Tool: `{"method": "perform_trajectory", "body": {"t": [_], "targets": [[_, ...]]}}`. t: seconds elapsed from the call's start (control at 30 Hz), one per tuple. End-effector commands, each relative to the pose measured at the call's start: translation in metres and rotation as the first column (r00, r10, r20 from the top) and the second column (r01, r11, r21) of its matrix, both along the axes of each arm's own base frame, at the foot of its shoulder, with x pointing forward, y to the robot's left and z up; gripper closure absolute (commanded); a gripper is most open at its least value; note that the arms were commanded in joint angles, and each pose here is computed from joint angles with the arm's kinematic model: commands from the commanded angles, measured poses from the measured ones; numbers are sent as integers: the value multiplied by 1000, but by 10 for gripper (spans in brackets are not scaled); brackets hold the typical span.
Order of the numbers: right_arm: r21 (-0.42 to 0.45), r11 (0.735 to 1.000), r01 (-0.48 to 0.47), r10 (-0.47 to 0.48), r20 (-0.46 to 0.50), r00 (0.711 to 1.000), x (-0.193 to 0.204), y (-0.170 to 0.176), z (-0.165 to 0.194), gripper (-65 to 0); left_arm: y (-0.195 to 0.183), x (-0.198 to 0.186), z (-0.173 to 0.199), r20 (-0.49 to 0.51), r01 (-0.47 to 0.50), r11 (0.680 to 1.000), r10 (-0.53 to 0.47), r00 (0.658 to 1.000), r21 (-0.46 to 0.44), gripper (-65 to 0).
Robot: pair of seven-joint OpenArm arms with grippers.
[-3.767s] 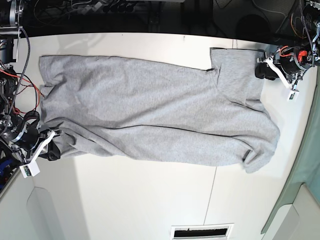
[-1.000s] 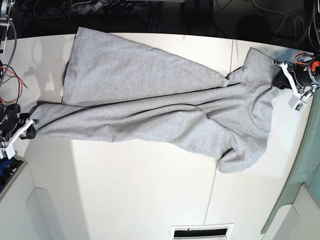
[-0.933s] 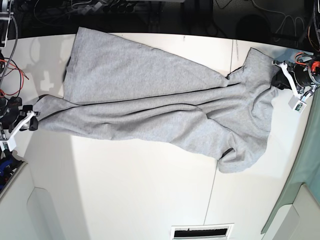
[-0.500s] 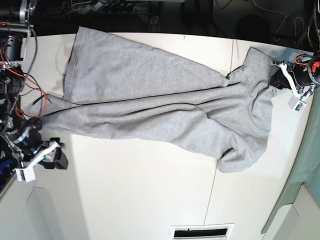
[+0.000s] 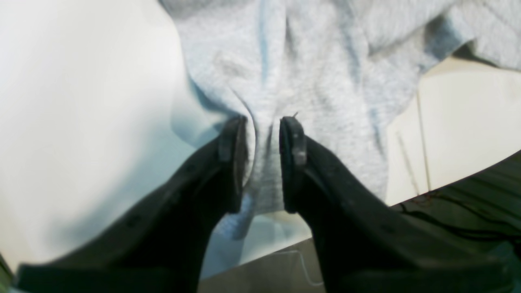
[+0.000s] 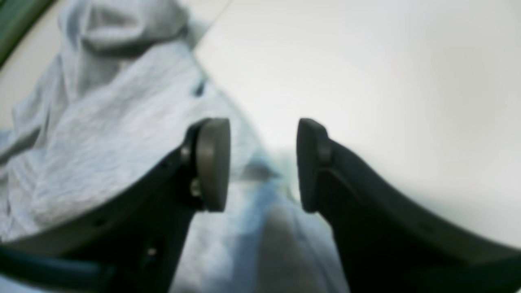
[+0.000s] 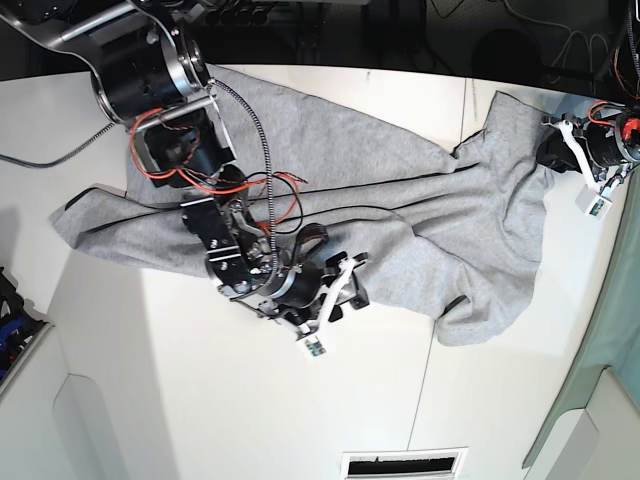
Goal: Layout the t-shirt on the table in an organized manner, then fold the t-shirt properly
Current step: 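Grasp the shirt middle with the right gripper and drag it outward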
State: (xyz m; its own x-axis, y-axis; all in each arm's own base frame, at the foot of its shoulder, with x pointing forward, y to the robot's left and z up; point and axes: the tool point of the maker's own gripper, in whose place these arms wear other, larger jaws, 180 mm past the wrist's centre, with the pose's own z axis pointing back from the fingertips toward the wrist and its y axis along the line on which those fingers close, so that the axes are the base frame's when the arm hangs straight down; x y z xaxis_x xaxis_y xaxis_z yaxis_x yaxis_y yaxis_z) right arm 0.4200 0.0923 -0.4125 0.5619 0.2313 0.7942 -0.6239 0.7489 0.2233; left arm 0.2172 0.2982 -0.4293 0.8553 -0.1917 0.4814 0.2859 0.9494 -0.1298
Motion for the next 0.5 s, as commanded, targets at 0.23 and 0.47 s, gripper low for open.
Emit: {"method": "perform_trajectory", "body": {"t": [0.23, 0.47], "targets": [[-15, 994, -105, 105, 53, 993, 0, 26, 8, -151, 6, 7, 10, 26, -2, 1000, 1, 1000, 7, 0], [-95, 989, -112, 125, 139, 982, 12, 15, 13, 0, 6, -1, 5, 10, 0, 1000, 0, 1000, 8, 0]]}}
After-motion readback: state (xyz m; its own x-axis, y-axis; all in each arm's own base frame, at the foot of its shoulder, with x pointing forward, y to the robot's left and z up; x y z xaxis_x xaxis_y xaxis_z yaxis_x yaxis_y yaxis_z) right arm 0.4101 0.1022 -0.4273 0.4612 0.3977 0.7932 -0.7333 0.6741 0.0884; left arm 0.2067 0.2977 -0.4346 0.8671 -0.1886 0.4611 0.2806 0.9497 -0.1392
